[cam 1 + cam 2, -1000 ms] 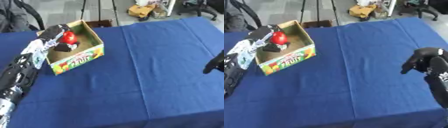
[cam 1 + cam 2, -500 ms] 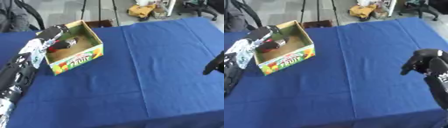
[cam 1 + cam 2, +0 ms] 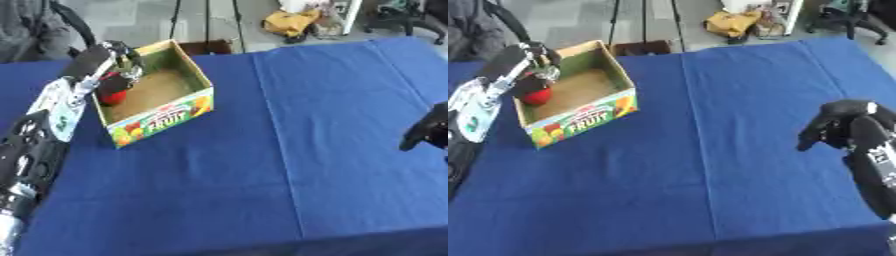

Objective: Pick up objects on the table and place them in the box.

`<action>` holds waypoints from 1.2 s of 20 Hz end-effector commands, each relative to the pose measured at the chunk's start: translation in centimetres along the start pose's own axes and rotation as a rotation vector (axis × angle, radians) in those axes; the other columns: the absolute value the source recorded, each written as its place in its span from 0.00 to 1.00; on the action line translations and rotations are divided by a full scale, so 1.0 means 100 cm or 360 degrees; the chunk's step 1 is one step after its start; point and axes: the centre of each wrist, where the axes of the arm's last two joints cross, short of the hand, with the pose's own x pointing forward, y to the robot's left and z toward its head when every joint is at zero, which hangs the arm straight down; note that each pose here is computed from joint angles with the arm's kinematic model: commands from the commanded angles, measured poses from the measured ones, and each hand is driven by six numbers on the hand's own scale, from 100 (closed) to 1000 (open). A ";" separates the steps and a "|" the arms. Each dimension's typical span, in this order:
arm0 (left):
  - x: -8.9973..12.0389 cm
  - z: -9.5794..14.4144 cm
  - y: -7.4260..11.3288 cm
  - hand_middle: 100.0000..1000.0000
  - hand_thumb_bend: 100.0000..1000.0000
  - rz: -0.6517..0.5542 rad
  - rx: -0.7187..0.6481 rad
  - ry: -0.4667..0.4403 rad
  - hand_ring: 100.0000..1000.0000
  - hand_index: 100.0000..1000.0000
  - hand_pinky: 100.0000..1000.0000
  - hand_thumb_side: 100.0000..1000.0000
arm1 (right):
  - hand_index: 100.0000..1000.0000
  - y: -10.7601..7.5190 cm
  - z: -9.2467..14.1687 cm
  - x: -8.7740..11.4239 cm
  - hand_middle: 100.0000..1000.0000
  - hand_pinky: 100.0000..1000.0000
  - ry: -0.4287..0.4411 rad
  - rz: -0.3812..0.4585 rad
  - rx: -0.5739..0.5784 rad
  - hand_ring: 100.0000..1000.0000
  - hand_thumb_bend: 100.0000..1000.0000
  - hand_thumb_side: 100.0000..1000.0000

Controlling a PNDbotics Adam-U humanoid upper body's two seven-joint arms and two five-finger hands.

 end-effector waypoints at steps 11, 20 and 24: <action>0.039 0.060 -0.025 0.55 0.00 0.0416 0.0337 -0.0113 0.47 0.71 0.42 0.94 | 0.70 -0.003 0.006 0.005 0.51 0.46 0.0032 0.0087 -0.0069 0.53 0.00 0.52; 0.067 0.092 -0.020 0.55 0.02 0.0642 0.0390 -0.0079 0.46 0.71 0.41 0.95 | 0.70 -0.001 0.008 0.003 0.51 0.46 0.0060 0.0080 -0.0079 0.54 0.00 0.52; 0.078 0.096 -0.008 0.54 0.03 0.0734 0.0418 -0.0055 0.46 0.71 0.41 0.95 | 0.70 -0.001 0.009 0.002 0.51 0.46 0.0069 0.0082 -0.0086 0.54 0.00 0.52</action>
